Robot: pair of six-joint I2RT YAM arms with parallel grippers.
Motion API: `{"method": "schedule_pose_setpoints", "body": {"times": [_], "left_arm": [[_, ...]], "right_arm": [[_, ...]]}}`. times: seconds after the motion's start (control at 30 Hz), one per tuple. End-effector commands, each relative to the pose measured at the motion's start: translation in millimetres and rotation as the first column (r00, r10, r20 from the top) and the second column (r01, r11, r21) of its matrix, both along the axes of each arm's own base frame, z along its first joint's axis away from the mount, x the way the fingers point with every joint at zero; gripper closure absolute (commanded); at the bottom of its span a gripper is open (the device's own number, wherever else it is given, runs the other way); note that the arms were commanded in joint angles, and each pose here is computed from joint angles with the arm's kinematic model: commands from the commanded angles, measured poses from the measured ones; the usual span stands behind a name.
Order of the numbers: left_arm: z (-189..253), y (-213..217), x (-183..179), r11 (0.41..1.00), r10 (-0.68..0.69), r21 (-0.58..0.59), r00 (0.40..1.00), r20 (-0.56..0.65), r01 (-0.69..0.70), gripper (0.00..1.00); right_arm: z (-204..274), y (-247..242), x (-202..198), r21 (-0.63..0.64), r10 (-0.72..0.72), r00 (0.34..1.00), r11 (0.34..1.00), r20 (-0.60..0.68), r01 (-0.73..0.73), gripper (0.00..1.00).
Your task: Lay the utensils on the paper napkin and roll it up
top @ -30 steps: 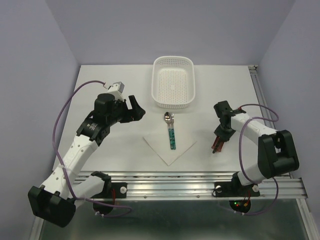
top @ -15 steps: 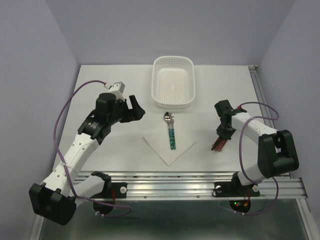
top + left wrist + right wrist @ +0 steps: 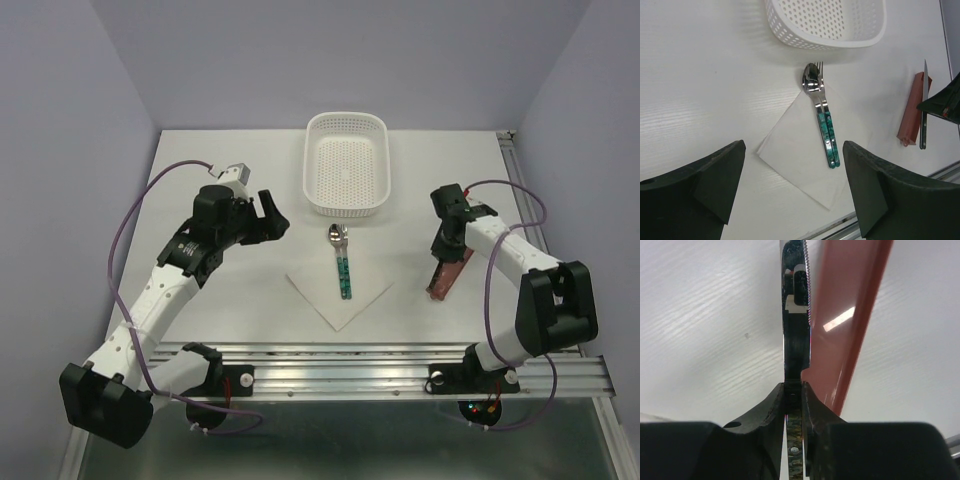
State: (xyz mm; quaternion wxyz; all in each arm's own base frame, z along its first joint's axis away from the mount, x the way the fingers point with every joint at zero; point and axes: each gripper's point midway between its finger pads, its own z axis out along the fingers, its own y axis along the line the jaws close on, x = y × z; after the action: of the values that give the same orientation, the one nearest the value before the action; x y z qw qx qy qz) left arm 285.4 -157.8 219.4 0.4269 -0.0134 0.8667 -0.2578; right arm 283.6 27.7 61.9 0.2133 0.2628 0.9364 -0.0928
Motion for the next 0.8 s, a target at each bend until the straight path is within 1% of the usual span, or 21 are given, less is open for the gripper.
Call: {"method": "schedule_pose_setpoints", "body": {"times": [0.0, 0.07, 0.1, 0.2, 0.23, 0.3, 0.33, 0.37, 0.47, 0.53, 0.63, 0.77], "left_arm": [[22, 1, 11, 1.000, 0.013, -0.003, 0.998, 0.069, -0.013, 0.10], [25, 1, 15, 1.000, 0.018, -0.006, 0.997, 0.072, -0.018, 0.10], [24, -2, 18, 1.000, 0.014, -0.009, 0.997, 0.069, -0.013, 0.10], [19, -7, 20, 1.000, -0.002, -0.027, 0.999, 0.049, 0.004, 0.11], [16, -9, 19, 0.999, -0.008, -0.035, 0.999, 0.037, 0.009, 0.11], [11, -9, 18, 0.999, -0.004, -0.038, 1.000, 0.030, 0.005, 0.11], [10, -8, 19, 0.999, 0.000, -0.042, 1.000, 0.030, 0.001, 0.11], [3, -7, 18, 0.999, 0.006, -0.043, 1.000, 0.016, -0.005, 0.11], [-11, -4, 15, 0.999, 0.012, -0.049, 1.000, -0.016, -0.013, 0.12], [-18, -2, 13, 0.998, 0.023, -0.050, 0.999, -0.035, -0.024, 0.12], [-19, 3, 11, 0.998, 0.039, -0.044, 0.999, -0.030, -0.040, 0.12], [-15, 8, 11, 0.998, 0.055, -0.032, 0.998, -0.021, -0.055, 0.12]], "right_arm": [[41, 32, 42, 0.081, 0.213, 0.968, 0.971, 0.135, -0.225, 0.99], [57, 49, 50, 0.091, 0.293, 0.938, 0.946, 0.184, -0.313, 0.99], [62, 67, 52, 0.095, 0.347, 0.915, 0.923, 0.206, -0.372, 0.99], [77, 100, 61, 0.052, 0.448, 0.858, 0.879, 0.249, -0.474, 0.99], [78, 125, 56, 0.042, 0.509, 0.823, 0.844, 0.252, -0.535, 0.99], [77, 148, 55, 0.029, 0.548, 0.799, 0.820, 0.248, -0.571, 0.99], [73, 172, 52, 0.028, 0.585, 0.774, 0.794, 0.243, -0.608, 0.99], [74, 187, 52, 0.030, 0.593, 0.762, 0.784, 0.260, -0.620, 0.99], [64, 227, 44, 0.033, 0.621, 0.739, 0.760, 0.260, -0.650, 0.99], [57, 253, 41, 0.037, 0.629, 0.724, 0.747, 0.283, -0.664, 0.98], [46, 268, 35, 0.042, 0.636, 0.718, 0.739, 0.284, -0.672, 0.97], [34, 276, 34, 0.042, 0.620, 0.733, 0.755, 0.281, -0.654, 0.96]]}}
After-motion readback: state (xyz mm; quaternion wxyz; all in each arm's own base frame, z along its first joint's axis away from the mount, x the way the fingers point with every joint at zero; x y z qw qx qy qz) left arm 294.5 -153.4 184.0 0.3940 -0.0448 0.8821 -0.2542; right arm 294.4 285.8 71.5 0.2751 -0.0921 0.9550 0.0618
